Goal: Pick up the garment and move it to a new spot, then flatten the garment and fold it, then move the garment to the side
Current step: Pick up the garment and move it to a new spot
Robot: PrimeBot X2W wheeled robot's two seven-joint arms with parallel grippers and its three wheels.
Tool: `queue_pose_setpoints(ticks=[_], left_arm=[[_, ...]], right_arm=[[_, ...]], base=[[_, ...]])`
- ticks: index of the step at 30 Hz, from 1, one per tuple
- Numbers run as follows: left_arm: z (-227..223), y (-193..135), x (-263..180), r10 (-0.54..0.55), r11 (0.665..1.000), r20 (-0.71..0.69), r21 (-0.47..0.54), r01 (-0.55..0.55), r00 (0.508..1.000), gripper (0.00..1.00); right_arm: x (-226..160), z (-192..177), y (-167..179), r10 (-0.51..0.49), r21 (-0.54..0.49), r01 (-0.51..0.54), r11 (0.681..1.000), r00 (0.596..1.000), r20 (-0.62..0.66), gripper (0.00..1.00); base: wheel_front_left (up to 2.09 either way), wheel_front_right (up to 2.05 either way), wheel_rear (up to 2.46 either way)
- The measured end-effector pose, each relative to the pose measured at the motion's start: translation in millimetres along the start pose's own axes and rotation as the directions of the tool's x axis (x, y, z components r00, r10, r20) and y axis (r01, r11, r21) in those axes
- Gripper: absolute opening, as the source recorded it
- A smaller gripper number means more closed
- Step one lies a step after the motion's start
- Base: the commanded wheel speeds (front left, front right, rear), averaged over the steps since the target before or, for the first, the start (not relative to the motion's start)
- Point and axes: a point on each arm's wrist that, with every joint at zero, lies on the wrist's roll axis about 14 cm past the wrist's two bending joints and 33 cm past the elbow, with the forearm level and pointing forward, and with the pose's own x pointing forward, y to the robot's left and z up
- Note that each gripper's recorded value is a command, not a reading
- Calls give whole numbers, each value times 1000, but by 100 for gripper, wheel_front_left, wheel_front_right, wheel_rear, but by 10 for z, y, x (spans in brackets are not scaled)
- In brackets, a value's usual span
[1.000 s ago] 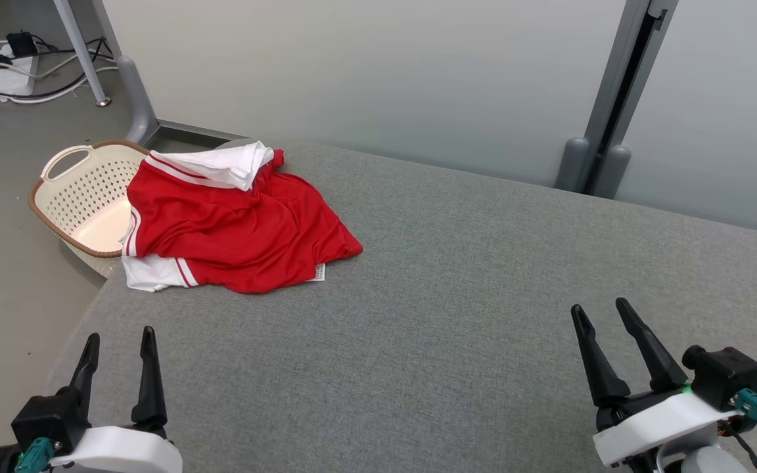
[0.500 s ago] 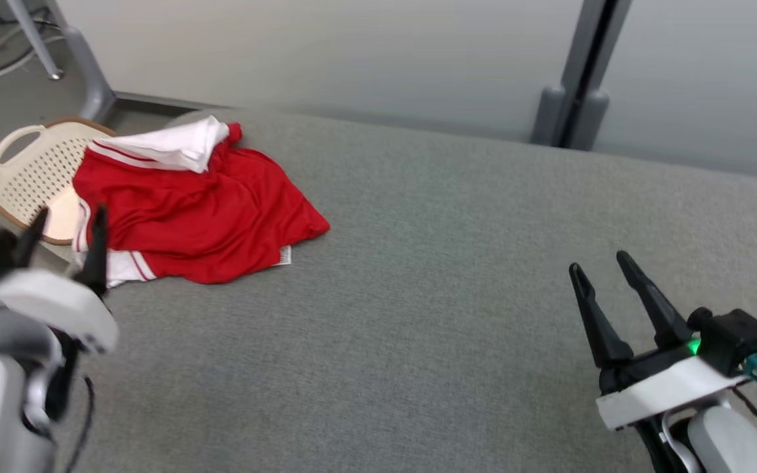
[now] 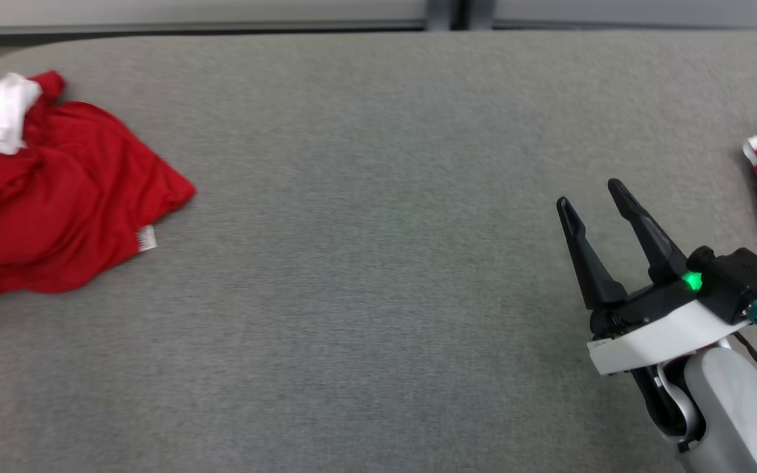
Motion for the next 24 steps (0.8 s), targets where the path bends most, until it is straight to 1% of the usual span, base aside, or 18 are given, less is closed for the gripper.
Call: queue_pose_setpoints(ticks=[2, 4, 6, 8, 9, 11, 14, 15, 16, 17, 21, 24], left_arm=[[-206, -82, 182, -7, 1000, -73, -4, 7, 997, 100], [-518, -169, 327, -18, 1000, -179, -8, 16, 984, 100], [-857, -246, 420, -26, 1000, -284, -11, 24, 959, 100], [-1164, -297, 468, -28, 1000, -385, 0, 30, 922, 100], [-1266, -331, 488, -35, 999, -418, -4, 36, 908, 100], [-1317, -350, 539, -40, 999, -460, -2, 44, 887, 100], [-1345, -377, 571, -43, 999, -483, 8, 53, 874, 100], [-1337, -384, 565, -45, 998, -483, 8, 56, 875, 87], [-1315, -389, 561, -47, 998, -474, 12, 60, 879, 49], [-1298, -402, 553, -51, 998, -464, 19, 67, 884, 0], [-1144, -506, 508, -76, 991, -411, 69, 114, 909, 0], [-828, -622, 460, -113, 978, -320, 131, 162, 940, 0]], right_arm=[[-28, -52, -116, -28, 1, 28, 1000, 1000, -10, 100], [-56, -99, -207, -51, 1, 51, 999, 999, -20, 100], [-98, -143, -316, -80, 0, 80, 997, 996, -31, 100], [-143, -177, -417, -109, -2, 109, 994, 993, -37, 100], [-170, -194, -462, -123, -3, 123, 992, 992, -42, 100], [-218, -244, -529, -144, -3, 144, 990, 988, -57, 100], [-253, -283, -563, -157, -3, 157, 988, 985, -69, 100], [-252, -278, -549, -155, -2, 155, 988, 986, -67, 100], [-249, -273, -535, -153, 1, 153, 988, 986, -65, 100], [-250, -271, -523, -151, 3, 152, 988, 986, -65, 100], [-256, -197, -453, -140, 1, 141, 990, 989, -49, 100], [-275, -94, -391, -134, -1, 134, 991, 991, -28, 100]], base=[[0, 0, 0], [0, 0, 0], [0, 0, 0], [0, 0, 0], [0, 0, 0], [0, 0, 0], [0, 0, 0], [0, 0, 0], [0, 0, 0], [0, 0, 0], [0, 0, 0], [0, 0, 0]])
